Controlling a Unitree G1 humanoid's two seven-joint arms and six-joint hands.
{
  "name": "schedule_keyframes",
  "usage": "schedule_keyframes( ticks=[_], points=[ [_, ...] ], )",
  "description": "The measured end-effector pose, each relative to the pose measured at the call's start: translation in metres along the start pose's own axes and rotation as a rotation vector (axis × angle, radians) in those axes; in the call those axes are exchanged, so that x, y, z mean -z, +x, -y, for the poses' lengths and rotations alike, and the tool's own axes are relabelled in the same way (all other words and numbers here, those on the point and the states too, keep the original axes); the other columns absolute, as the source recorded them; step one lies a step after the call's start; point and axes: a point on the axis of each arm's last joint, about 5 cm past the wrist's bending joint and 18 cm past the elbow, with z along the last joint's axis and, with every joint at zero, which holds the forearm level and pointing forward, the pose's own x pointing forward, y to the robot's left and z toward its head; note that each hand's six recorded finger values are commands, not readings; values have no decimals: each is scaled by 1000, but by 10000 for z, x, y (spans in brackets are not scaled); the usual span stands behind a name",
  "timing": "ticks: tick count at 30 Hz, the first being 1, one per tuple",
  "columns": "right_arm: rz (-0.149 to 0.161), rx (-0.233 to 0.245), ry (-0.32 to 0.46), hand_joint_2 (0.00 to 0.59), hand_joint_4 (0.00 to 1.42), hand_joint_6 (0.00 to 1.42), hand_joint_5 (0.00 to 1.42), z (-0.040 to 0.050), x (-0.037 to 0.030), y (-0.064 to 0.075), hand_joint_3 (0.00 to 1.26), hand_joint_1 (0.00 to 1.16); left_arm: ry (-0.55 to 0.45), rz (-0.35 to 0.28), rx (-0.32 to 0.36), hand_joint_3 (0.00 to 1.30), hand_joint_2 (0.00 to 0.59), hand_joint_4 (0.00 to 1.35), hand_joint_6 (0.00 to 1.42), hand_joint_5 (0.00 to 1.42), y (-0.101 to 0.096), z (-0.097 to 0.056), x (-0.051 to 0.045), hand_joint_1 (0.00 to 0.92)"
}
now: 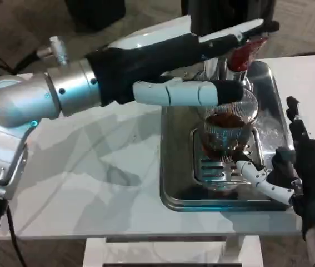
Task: Grasp the cup under the faucet to collect the drink, then remove the cup.
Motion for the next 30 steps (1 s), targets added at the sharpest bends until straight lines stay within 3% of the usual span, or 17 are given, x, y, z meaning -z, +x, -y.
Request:
schedule_keyframes(
  ticks=[20,30],
  points=[
    [6,13,12,250,0,196,0,28,-9,44,0,1100,-62,39,-118,0,111,0,90,0,-121,73,76,0],
    [10,-3,26,263,0,196,0,1,-18,92,0,1029,-60,63,-156,0,104,0,75,0,-249,77,32,13]
  ],
)
